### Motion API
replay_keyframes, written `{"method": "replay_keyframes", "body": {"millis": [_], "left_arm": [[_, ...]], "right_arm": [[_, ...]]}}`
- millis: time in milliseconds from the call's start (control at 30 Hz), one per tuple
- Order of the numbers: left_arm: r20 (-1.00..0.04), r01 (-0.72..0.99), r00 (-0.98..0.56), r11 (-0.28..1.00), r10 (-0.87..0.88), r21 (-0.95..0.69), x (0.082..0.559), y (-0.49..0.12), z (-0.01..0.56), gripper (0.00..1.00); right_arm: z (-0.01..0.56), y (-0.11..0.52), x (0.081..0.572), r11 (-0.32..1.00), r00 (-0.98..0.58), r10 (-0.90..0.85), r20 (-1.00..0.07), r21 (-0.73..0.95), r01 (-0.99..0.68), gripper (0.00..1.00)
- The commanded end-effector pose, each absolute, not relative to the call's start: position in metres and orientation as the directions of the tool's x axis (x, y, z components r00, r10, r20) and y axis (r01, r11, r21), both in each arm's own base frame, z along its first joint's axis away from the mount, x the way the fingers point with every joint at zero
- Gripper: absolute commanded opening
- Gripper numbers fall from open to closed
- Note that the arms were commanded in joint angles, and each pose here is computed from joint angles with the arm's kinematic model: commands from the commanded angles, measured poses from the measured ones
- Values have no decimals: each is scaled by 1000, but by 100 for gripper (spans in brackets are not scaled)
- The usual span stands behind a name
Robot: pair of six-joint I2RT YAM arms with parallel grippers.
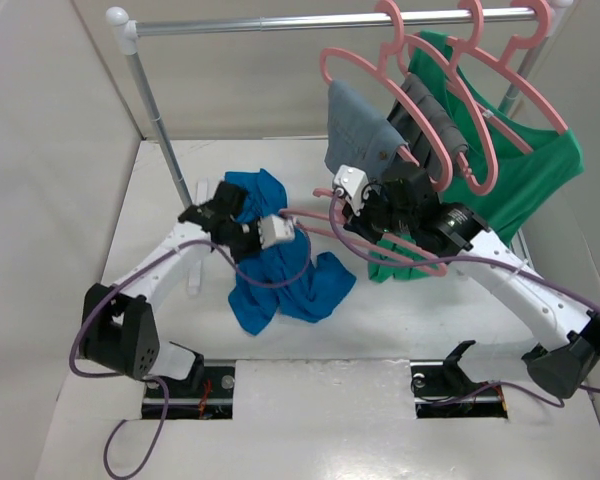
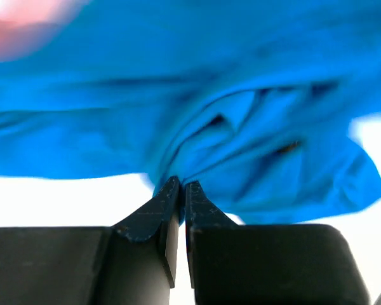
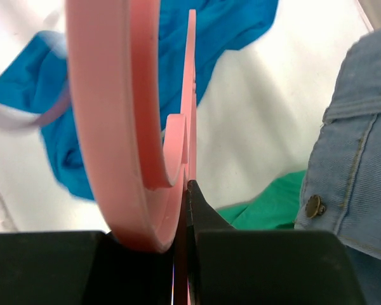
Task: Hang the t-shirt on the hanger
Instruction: Place tshirt on hanger
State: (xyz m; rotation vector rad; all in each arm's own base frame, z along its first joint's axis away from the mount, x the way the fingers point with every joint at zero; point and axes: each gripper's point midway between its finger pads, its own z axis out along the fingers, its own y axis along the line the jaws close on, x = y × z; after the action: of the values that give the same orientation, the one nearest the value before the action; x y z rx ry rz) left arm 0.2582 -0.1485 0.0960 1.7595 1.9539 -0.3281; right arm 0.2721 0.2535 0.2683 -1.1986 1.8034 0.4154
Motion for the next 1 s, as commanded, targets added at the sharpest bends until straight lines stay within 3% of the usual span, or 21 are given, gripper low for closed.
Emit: {"method": "replay_keyframes", "body": {"millis": [0, 100, 367, 633, 800, 967], "left_arm": [[-646, 935, -233, 351, 727, 57, 293, -162, 151, 0], [-676, 885, -339, 466, 654, 6, 319, -155, 166, 0], [-557, 751, -624, 618, 548, -234, 343, -161, 137, 0], [-588, 729, -627, 652, 511, -211, 357, -166, 143, 0], [-601, 742, -599, 649, 528, -170, 362, -163, 149, 0], [-585, 752, -591, 641, 555, -152, 358, -161, 146, 0]], "right_arm": [[311, 253, 255, 417, -27, -544, -839, -242, -876, 0], [316, 241, 249, 434, -43, -562, -826, -250, -866, 0], [323, 243, 220, 356, -12, -546, -838, -219, -909, 0], [320, 321, 179, 118, 70, -467, -881, -141, -983, 0], [301, 346, 196, 138, 61, -497, -866, -148, -979, 0], [275, 353, 227, 277, -34, -564, -825, -150, -949, 0]]}}
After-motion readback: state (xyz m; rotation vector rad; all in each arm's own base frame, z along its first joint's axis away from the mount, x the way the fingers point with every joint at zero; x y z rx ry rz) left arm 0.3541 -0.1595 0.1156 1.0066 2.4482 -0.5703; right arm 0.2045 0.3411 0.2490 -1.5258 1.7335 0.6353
